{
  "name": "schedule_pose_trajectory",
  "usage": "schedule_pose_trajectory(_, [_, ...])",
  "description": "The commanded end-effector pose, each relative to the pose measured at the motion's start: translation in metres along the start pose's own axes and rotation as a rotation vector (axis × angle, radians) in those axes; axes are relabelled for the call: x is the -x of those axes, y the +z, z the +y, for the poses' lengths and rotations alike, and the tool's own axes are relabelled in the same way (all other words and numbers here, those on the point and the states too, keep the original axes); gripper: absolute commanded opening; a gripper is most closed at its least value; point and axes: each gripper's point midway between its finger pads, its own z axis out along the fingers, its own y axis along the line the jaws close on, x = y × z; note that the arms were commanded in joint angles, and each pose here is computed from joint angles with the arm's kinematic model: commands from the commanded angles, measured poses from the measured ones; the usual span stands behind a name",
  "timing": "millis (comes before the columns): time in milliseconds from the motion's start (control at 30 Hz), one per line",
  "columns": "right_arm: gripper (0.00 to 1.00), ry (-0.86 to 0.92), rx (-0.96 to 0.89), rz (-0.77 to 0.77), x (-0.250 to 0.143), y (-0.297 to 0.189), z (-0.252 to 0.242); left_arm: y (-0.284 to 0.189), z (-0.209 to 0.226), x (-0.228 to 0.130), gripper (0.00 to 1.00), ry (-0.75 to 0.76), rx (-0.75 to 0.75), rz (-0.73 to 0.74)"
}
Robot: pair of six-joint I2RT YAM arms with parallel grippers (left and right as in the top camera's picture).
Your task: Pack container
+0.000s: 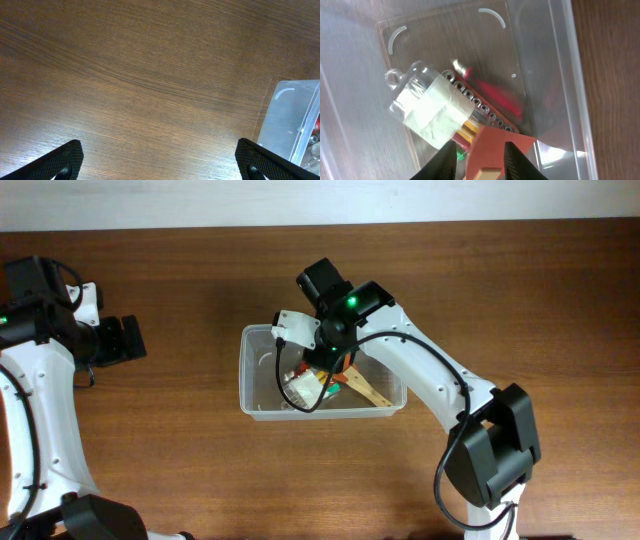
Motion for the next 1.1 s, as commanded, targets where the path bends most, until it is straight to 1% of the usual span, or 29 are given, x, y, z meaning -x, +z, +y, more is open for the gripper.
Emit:
schedule_pose_trajectory(0, [0.32,0.0,0.018,0.013,-0.004,0.01,0.001,0.0,-0.001,0.0,0.99,0.024,0.001,0.001])
schedule_pose_trajectory(167, [0.31,0.002,0.01,0.02,-0.005,0.009,-0.001,0.0,-0.001,0.0,0.99,0.024,0.001,0.001])
schedule_pose_trajectory(233, [0.31,0.041,-0.027,0.043,-0.008,0.007,-0.007,0.0,-0.001,0.0,0.99,0.024,0.001,0.001])
schedule_pose_trajectory(300, [0.32,0.119,-0.092,0.054,-0.009,-0.004,-0.019,0.0,-0.001,0.0,0.99,0.024,0.001,0.003])
schedule_pose_trajectory(333, [0.34,0.162,-0.137,0.054,-0.01,-0.014,-0.027,0.0,-0.001,0.0,0.99,0.028,0.001,0.002])
schedule_pose_trajectory(433, [0.41,0.274,-0.269,0.016,-0.01,-0.054,-0.057,0.0,-0.008,0.002,0.99,0.112,-0.005,-0.007])
schedule_pose_trajectory(467, [0.54,0.339,-0.329,-0.022,-0.011,-0.078,-0.072,0.0,-0.014,0.004,0.99,0.143,-0.011,-0.014])
schedule_pose_trajectory(500, [0.9,0.399,-0.375,-0.058,-0.014,-0.1,-0.084,0.0,-0.02,0.006,0.99,0.164,-0.015,-0.022])
schedule_pose_trajectory(533, [0.99,0.456,-0.413,-0.094,-0.017,-0.119,-0.094,0.0,-0.027,0.009,0.99,0.185,-0.021,-0.035])
schedule_pose_trajectory(633, [0.98,0.669,-0.523,-0.214,-0.042,-0.183,-0.127,-0.001,-0.051,0.025,0.99,0.248,-0.04,-0.104])
schedule_pose_trajectory(733, [0.99,0.841,-0.576,-0.299,-0.075,-0.224,-0.15,-0.006,-0.079,0.05,0.99,0.297,-0.081,-0.221])
schedule_pose_trajectory(800, [0.99,0.897,-0.618,-0.316,-0.101,-0.24,-0.165,-0.014,-0.099,0.071,0.99,0.327,-0.125,-0.323])
schedule_pose_trajectory(967, [0.99,0.99,-0.792,-0.385,-0.158,-0.278,-0.214,-0.057,-0.138,0.144,0.99,0.378,-0.17,-0.695])
schedule_pose_trajectory(1033, [0.99,1.021,-0.846,-0.399,-0.18,-0.291,-0.226,-0.072,-0.143,0.161,0.99,0.379,-0.167,-0.793])
schedule_pose_trajectory(1067, [0.99,1.037,-0.865,-0.394,-0.19,-0.296,-0.228,-0.076,-0.144,0.164,0.99,0.379,-0.167,-0.811])
